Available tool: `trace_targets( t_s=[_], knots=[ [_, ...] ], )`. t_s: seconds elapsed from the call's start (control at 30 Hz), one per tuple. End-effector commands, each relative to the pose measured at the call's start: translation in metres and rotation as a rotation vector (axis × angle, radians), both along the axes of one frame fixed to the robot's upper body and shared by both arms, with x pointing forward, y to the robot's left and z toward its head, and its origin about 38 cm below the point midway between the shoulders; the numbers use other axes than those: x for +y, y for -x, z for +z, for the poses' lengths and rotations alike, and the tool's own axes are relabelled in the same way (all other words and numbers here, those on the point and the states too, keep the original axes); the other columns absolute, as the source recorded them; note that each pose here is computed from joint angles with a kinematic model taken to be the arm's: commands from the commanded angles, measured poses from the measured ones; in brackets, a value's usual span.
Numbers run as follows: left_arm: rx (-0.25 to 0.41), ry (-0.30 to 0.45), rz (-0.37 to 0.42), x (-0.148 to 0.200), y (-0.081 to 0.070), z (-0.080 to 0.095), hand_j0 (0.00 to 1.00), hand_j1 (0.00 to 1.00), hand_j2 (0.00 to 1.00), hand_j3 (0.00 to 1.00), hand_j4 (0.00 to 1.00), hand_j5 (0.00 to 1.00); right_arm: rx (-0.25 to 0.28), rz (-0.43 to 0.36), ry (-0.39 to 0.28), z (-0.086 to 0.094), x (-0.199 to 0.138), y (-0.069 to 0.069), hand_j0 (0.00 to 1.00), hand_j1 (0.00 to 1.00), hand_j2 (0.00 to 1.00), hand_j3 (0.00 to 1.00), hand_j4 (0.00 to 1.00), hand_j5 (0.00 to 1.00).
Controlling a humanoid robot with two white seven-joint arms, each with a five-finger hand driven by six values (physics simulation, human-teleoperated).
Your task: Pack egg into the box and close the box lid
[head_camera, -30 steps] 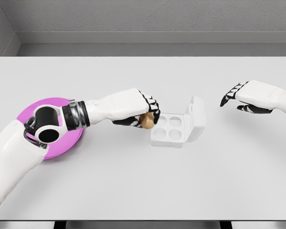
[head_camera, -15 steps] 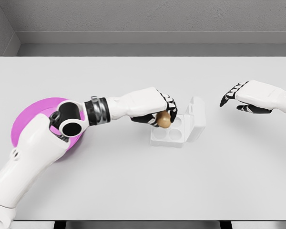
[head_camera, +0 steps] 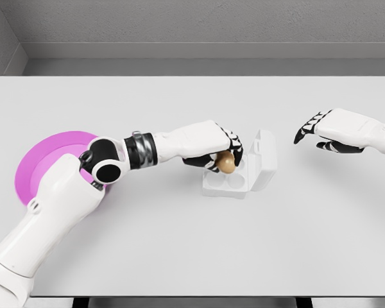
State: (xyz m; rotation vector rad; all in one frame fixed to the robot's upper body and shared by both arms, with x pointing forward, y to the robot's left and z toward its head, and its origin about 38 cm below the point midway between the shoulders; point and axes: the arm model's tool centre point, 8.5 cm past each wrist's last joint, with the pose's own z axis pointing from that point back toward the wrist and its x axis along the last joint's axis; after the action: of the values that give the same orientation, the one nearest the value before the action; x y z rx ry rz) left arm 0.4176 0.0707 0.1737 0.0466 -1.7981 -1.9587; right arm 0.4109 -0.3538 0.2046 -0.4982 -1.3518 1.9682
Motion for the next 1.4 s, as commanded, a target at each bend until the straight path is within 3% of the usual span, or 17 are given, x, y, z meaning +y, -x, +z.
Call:
trace_targets(
  t_s=[0.0,0.6,1.07,1.13,1.23,1.37],
  knots=[
    [0.007,-0.001,0.006,0.001,-0.001,-0.002,0.53,0.53,0.53,0.53,0.53,0.53,0.002,-0.003,-0.005,0.000,-0.001,0.000,0.62,0.62,0.62,0.62,0.62,0.62],
    [0.007,0.005,0.009,0.001,-0.001,-0.002,0.72,0.72,0.72,0.72,0.72,0.72,-0.002,0.000,0.000,-0.001,0.002,0.000,0.62,0.62,0.62,0.62,0.62,0.62],
    [0.004,0.014,0.014,0.005,0.000,0.000,0.75,0.75,0.75,0.75,0.75,0.75,-0.004,0.002,-0.002,0.000,0.003,0.000,0.62,0.62,0.62,0.62,0.62,0.62],
    [-0.014,0.004,0.034,0.018,-0.006,0.007,0.86,0.86,0.86,0.86,0.86,0.86,-0.004,0.002,-0.002,0.000,0.003,0.000,0.62,0.62,0.62,0.62,0.62,0.62],
    [-0.105,0.044,0.098,0.065,-0.009,0.046,1.00,1.00,1.00,1.00,1.00,1.00,-0.007,0.003,-0.002,0.001,0.003,-0.001,0.62,0.62,0.62,0.62,0.62,0.62],
    [-0.135,0.103,0.109,0.133,0.013,0.092,1.00,1.00,1.00,1.00,1.00,1.00,-0.003,0.008,-0.005,-0.002,0.006,0.000,0.62,0.62,0.62,0.62,0.62,0.62]
  ],
)
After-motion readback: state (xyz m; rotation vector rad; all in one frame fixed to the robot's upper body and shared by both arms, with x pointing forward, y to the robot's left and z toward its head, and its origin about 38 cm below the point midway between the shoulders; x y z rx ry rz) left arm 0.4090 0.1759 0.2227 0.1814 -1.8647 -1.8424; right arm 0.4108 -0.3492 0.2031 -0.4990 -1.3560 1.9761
